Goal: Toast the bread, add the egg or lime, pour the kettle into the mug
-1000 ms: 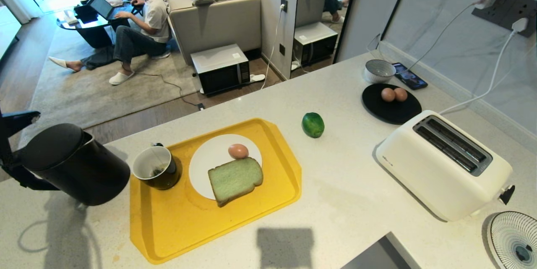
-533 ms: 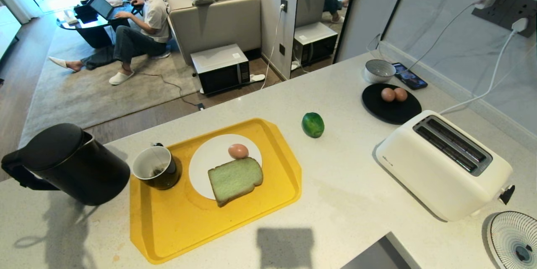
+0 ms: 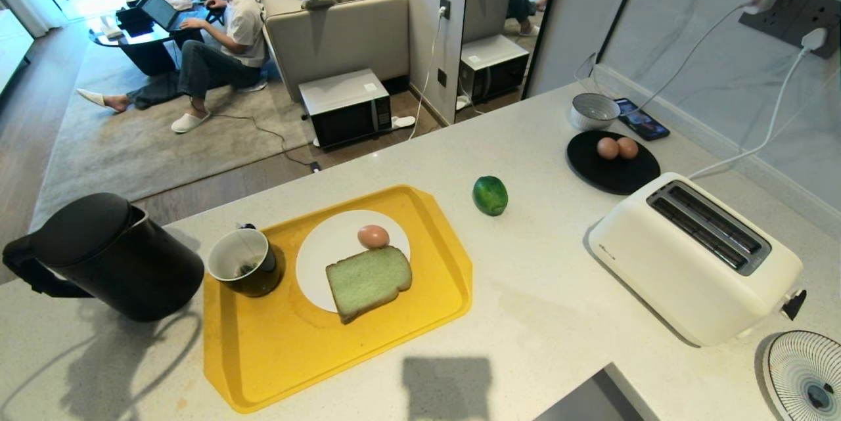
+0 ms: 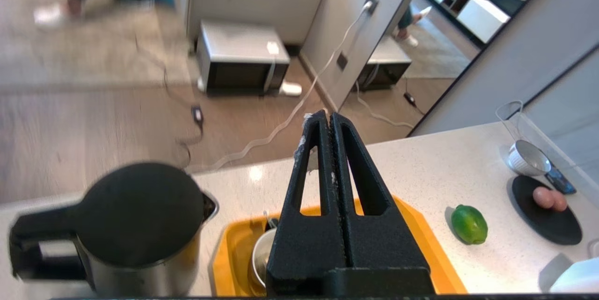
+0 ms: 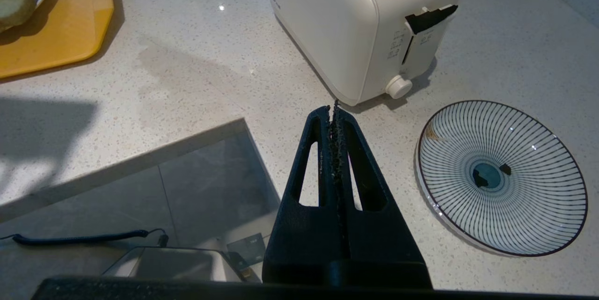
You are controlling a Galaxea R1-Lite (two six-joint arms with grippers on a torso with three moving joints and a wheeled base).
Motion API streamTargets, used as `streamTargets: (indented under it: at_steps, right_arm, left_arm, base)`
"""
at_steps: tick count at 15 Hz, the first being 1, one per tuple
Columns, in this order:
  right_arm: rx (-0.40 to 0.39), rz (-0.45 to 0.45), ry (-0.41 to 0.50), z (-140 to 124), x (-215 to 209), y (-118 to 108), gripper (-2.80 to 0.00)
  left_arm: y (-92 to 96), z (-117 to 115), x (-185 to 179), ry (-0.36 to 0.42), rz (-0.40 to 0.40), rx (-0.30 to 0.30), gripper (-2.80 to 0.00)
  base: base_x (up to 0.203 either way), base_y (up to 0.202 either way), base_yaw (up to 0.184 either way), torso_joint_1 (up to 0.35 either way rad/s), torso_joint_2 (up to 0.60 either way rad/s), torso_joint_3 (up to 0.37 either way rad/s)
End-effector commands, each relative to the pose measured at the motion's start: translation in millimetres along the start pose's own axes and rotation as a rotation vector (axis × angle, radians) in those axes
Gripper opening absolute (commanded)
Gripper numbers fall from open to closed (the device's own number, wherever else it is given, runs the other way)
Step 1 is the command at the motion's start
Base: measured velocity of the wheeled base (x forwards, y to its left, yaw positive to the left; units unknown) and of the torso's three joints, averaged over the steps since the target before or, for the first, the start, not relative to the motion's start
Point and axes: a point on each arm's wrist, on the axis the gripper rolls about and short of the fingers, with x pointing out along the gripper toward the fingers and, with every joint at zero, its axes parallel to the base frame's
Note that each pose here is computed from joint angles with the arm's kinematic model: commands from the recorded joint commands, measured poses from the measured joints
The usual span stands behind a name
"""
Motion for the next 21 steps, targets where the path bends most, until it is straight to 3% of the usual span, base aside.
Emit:
streamTargets:
  at_steps: [1,6,9,12,17,19,21]
  right_arm:
    - [0.000,0.000,0.001,0,0,0,-2.80]
    - [0.000,0.000,0.000,0,0,0,-2.80]
    - [0.000,0.000,0.002,0,0,0,-2.80]
    - [0.000,0.000,0.001,0,0,0,-2.80]
    - [0.000,0.000,0.000,0,0,0,-2.80]
    - [0.000,0.000,0.000,0,0,0,-2.80]
    - [0.000,-0.001,0.000,0,0,0,-2.80]
  left_arm:
    - [-17.6,1,-27,-0.069,-0.035,0.035,-2.80]
    - [-36.4,8,-50,-0.146,-0.076,0.058,-2.80]
    - [-54.1,18,-69,-0.208,-0.154,0.015,-2.80]
    - [-64.3,19,-90,-0.244,-0.230,0.027,-2.80]
    - [-53.0,-2,-144,-0.199,-0.126,0.238,-2.80]
    - [-46.7,-13,-159,-0.179,-0.091,0.296,-2.80]
    - [-41.8,-27,-173,-0.165,-0.084,0.312,-2.80]
  base:
    - [0.000,0.000,0.000,0.000,0.00,0.000]
    - [0.000,0.000,0.000,0.000,0.00,0.000]
    - [0.000,0.000,0.000,0.000,0.00,0.000]
    - [0.000,0.000,0.000,0.000,0.00,0.000]
    - [0.000,0.000,0.000,0.000,0.00,0.000]
    - [0.000,0.000,0.000,0.000,0.00,0.000]
    - [0.000,0.000,0.000,0.000,0.00,0.000]
